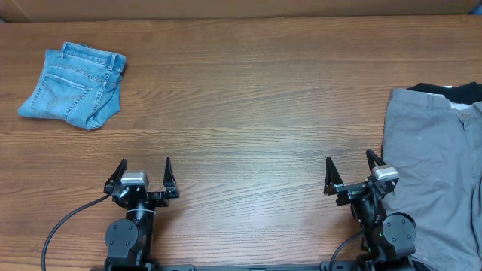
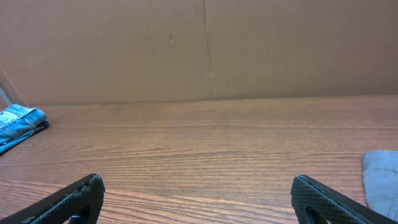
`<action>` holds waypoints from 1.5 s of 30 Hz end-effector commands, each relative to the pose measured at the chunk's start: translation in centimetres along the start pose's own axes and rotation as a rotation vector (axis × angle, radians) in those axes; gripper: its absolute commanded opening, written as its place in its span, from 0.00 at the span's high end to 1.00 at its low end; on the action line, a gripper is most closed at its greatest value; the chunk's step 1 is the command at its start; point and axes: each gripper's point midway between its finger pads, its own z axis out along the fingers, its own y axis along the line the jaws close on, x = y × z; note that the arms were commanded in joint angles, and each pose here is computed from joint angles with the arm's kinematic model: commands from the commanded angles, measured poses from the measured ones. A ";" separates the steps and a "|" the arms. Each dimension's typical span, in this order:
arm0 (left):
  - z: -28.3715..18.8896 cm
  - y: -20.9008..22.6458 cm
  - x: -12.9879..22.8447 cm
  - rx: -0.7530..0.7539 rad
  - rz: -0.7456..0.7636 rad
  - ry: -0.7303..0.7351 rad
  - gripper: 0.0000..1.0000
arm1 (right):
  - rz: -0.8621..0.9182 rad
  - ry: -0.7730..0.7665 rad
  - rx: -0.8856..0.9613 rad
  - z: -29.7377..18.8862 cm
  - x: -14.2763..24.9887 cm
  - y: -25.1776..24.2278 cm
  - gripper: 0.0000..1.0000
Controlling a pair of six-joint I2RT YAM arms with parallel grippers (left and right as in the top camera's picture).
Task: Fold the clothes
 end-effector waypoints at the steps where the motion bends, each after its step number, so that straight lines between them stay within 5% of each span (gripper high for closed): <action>1: 0.0 0.0 -0.1 0.005 -0.019 -0.012 0.00 | 0.006 -0.004 -0.009 0.0 0.2 0.1 0.00; 6: 0.0 -0.1 -0.2 0.007 -0.019 -0.014 0.00 | 0.006 -0.004 -0.009 0.0 0.2 0.1 0.00; 10: -0.2 -2.8 0.2 0.167 -0.019 0.008 0.00 | 0.006 -0.004 -0.009 0.0 0.2 0.1 0.00; 18: -0.4 -3.6 -0.6 0.215 -0.165 -0.007 0.00 | 0.012 -0.021 -0.091 -0.1 -0.4 1.6 0.00; 24: -1.9 -4.8 -6.7 0.287 -0.146 -0.164 0.00 | 0.229 -0.153 -0.293 -2.0 -7.2 5.1 0.00; 31: -3.8 -4.8 -13.6 0.259 0.009 -0.265 0.00 | 0.202 -0.217 -0.321 -3.6 -12.3 6.1 0.00; 39: -1.6 -4.2 -19.4 0.179 -0.005 -0.123 0.00 | 0.139 -0.020 -0.207 -0.5 -13.7 5.2 0.00; 45: 2.8 -5.0 -22.1 0.173 -0.006 0.113 0.00 | 0.130 0.233 -0.125 4.2 -15.1 4.6 0.00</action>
